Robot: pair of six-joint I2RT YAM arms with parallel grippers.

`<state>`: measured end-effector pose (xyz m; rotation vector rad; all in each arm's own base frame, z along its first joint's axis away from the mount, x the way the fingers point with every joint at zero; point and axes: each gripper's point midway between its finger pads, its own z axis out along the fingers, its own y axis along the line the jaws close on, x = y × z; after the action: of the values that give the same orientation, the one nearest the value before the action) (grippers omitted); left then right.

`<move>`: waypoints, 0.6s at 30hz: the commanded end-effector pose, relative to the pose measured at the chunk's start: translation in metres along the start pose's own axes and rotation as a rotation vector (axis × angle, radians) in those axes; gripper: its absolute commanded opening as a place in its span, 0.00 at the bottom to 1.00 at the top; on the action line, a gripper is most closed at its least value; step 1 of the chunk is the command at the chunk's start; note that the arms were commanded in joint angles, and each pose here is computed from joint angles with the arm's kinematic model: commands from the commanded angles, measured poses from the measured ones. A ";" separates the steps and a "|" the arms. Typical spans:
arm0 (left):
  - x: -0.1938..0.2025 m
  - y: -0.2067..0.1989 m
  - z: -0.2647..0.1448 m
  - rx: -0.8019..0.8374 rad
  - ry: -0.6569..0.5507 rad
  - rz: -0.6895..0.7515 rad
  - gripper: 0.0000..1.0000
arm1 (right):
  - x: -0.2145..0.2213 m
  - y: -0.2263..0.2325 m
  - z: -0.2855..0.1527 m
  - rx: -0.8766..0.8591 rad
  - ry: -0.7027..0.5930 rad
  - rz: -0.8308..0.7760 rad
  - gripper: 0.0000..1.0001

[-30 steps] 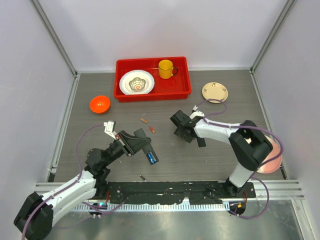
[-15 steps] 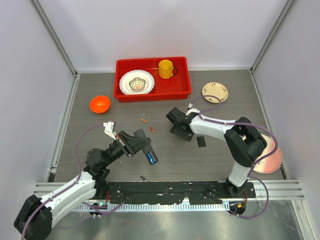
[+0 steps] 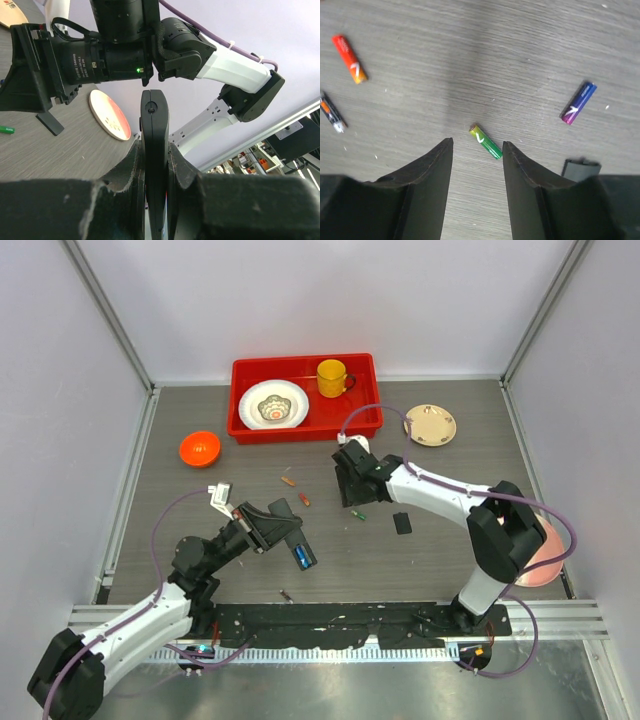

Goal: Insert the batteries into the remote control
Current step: Adjust the battery at the center of the board, then pick up the battery from the center of the board.

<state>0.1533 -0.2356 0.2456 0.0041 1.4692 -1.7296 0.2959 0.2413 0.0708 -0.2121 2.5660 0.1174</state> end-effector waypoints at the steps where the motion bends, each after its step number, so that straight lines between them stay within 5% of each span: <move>1: -0.008 -0.015 0.004 0.054 -0.016 0.048 0.00 | -0.007 0.002 -0.010 -0.114 -0.008 -0.325 0.49; 18: -0.006 -0.014 0.004 0.052 -0.009 0.051 0.00 | 0.029 -0.004 0.020 -0.145 0.160 -0.355 0.45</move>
<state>0.1549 -0.2368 0.2414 0.0111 1.4828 -1.7144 0.2805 0.2351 0.0382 -0.7426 2.6332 0.1372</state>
